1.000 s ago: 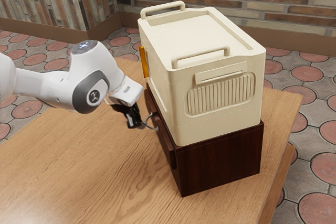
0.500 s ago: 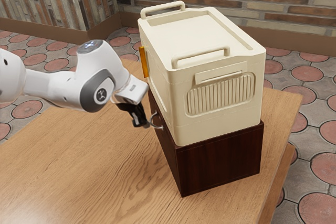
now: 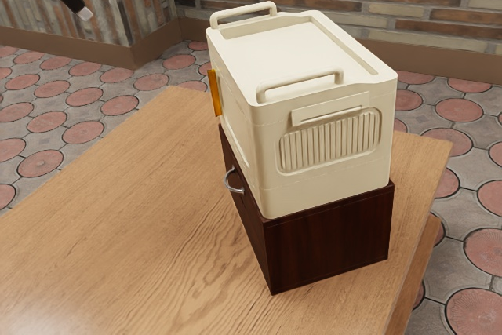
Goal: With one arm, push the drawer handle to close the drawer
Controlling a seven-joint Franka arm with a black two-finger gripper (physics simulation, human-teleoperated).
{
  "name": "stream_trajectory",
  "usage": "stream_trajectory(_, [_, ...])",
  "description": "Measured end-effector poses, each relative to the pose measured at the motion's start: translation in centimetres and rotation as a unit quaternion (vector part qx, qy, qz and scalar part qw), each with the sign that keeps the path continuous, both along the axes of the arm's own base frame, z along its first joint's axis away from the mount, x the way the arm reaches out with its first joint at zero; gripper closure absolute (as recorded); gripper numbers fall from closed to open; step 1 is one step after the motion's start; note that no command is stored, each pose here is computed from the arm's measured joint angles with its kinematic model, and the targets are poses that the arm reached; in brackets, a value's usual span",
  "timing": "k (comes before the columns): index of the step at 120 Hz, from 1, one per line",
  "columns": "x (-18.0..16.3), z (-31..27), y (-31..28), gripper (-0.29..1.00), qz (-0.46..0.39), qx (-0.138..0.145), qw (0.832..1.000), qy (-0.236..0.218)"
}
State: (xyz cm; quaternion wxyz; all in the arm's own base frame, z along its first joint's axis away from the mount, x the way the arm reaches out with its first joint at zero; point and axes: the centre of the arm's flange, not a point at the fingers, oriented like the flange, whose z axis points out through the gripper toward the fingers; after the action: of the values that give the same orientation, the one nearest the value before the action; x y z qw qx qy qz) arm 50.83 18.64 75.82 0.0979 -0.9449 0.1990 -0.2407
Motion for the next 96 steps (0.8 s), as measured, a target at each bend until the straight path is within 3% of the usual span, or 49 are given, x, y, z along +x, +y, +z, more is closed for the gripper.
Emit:
stream_trajectory(8, [-3.0,4.5,3.1,0.1,0.052,0.001,0.998,-0.02])
stream_trajectory(15, [-3.3,7.0,0.9,0.08,0.054,0.007,0.998,-0.028])
stream_trajectory(31, [0.6,3.5,-4.4,0.05,0.065,0.016,0.997,0.048])
stream_trajectory(54, [3.1,-1.2,-5.1,0.03,0.12,-0.005,0.986,0.119])
stream_trajectory(96, [2.4,-2.6,-1.9,0.02,0.196,-0.035,0.97,0.14])
